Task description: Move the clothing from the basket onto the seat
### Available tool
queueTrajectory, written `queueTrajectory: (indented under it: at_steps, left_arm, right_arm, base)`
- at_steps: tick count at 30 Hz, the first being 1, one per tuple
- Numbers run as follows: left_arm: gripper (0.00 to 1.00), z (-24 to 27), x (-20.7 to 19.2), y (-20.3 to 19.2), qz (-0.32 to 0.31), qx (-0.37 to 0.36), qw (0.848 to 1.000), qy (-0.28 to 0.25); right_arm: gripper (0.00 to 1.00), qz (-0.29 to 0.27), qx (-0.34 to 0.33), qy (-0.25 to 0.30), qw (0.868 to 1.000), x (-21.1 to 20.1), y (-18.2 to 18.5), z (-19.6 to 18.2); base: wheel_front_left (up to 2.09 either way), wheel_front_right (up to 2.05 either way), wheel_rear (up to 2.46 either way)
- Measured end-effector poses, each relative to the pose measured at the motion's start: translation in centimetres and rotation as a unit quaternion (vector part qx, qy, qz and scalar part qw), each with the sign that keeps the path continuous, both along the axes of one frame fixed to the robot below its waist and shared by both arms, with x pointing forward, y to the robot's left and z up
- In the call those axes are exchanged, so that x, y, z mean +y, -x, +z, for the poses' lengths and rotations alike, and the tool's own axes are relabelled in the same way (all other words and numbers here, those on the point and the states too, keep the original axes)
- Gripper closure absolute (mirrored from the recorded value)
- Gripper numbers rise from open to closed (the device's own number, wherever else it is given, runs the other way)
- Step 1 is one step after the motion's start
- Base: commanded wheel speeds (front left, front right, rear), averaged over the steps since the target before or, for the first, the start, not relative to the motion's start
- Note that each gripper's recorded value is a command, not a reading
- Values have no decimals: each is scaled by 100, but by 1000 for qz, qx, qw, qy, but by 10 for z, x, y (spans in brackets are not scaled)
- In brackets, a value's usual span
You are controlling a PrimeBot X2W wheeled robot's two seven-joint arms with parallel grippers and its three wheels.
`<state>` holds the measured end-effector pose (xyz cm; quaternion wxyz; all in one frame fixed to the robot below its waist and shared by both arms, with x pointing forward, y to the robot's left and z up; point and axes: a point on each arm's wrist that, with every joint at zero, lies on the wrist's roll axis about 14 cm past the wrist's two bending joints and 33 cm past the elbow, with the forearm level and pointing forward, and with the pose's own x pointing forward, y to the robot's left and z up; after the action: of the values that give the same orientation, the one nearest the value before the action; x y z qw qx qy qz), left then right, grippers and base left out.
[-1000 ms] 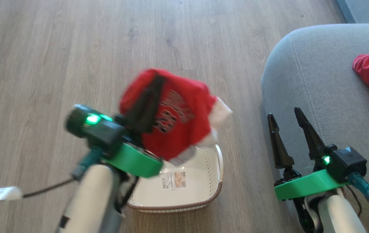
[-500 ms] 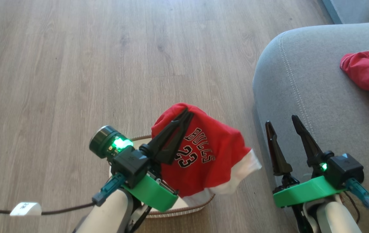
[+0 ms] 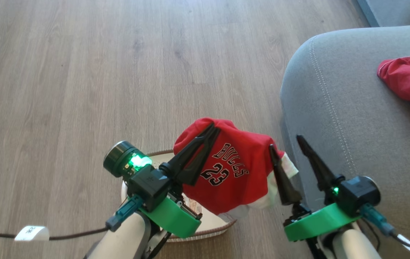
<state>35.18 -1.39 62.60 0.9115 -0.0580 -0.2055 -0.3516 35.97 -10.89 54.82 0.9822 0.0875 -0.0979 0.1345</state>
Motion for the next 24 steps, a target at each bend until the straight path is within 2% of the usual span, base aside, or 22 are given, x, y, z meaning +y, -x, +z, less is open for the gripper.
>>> queueTrajectory:
  at_steps: [4, 7, 17, 24]
  left_arm:
    - [100, -3, 2, -3, 3, 5, 1000, 0]
    - [100, -6, 2, -5, 4, 10, 1000, 0]
    - [100, -13, 2, -9, 5, 20, 1000, -3]
    - [100, -14, 8, -15, 15, 23, 1000, -2]
  right_arm:
    - [0, 33, -4, 0, 999, 20, 3, 3]
    - [0, 70, -10, 20, 997, 36, 9, 3]
    - [0, 142, -25, 43, 989, 58, 23, 9]
    - [0, 171, -14, 27, 985, 66, 34, 6]
  base:
    - [0, 0, 0]
    - [0, 0, 0]
    - [0, 0, 0]
    - [0, 0, 0]
